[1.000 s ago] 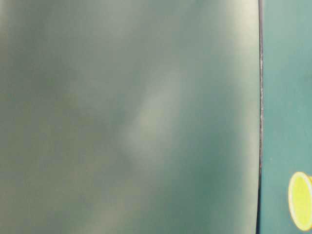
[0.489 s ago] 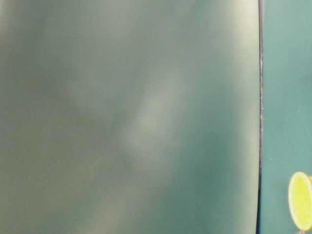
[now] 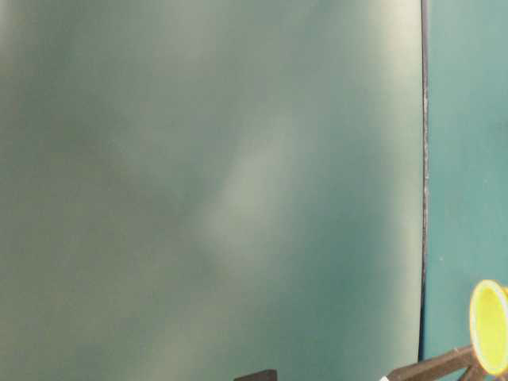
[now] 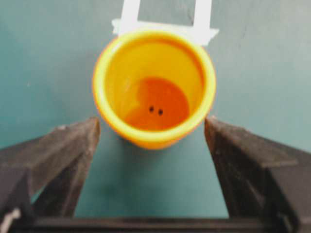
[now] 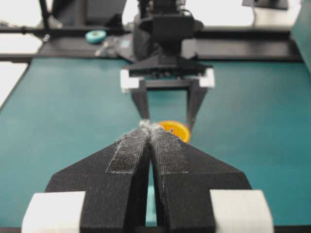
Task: Move the cup backward with left arm.
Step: 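Close the left gripper around the orange cup's body, then drag the held orange cup backward toward the far table edge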
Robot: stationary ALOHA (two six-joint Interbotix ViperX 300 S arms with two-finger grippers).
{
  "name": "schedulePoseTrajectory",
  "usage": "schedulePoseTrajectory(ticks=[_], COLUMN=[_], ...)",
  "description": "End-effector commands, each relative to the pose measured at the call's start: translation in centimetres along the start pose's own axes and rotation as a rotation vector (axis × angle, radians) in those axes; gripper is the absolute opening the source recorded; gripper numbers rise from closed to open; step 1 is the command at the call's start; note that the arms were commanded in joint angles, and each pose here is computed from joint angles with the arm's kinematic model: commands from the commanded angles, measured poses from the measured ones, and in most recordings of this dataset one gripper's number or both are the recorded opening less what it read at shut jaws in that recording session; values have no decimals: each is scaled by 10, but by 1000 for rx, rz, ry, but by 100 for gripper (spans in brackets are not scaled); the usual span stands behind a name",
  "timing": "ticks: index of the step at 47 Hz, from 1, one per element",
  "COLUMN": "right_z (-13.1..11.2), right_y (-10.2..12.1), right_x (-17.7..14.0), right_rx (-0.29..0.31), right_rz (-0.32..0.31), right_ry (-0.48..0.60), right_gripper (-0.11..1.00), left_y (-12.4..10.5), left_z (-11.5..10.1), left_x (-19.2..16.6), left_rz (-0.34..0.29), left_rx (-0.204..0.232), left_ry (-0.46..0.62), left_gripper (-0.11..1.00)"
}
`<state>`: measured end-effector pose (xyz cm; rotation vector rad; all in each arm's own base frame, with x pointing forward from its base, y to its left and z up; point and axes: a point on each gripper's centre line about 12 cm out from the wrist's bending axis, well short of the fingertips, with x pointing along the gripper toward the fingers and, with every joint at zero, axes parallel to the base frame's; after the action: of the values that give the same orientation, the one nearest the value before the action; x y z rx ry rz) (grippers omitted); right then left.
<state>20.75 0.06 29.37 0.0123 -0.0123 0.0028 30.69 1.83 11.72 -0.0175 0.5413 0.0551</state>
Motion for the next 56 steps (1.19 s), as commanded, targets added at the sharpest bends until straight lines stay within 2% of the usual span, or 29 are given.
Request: schedulePoseTrajectory(ticks=[1, 19, 41, 46, 51, 56], right_z=[14, 16, 19, 19, 19, 19], right_y=[0, 0, 0, 0, 0, 0], right_x=[3, 4, 4, 4, 4, 4], right_rx=[2, 2, 2, 2, 3, 3], right_rz=[0, 0, 0, 0, 0, 0], right_ry=[-34, -23, -29, -29, -29, -29], right_gripper=[0, 0, 0, 0, 0, 0], left_y=[-1, -1, -2, -4, -7, -10], left_z=[9, 3, -1, -3, -4, -4], left_x=[3, 14, 30, 30, 29, 29], left_rz=[-4, -6, -10, -14, -21, -30], left_rx=[4, 1, 1, 8, 14, 33], left_ry=[-49, -127, -172, -167, -169, -169], left_gripper=[84, 84, 83, 78, 68, 67])
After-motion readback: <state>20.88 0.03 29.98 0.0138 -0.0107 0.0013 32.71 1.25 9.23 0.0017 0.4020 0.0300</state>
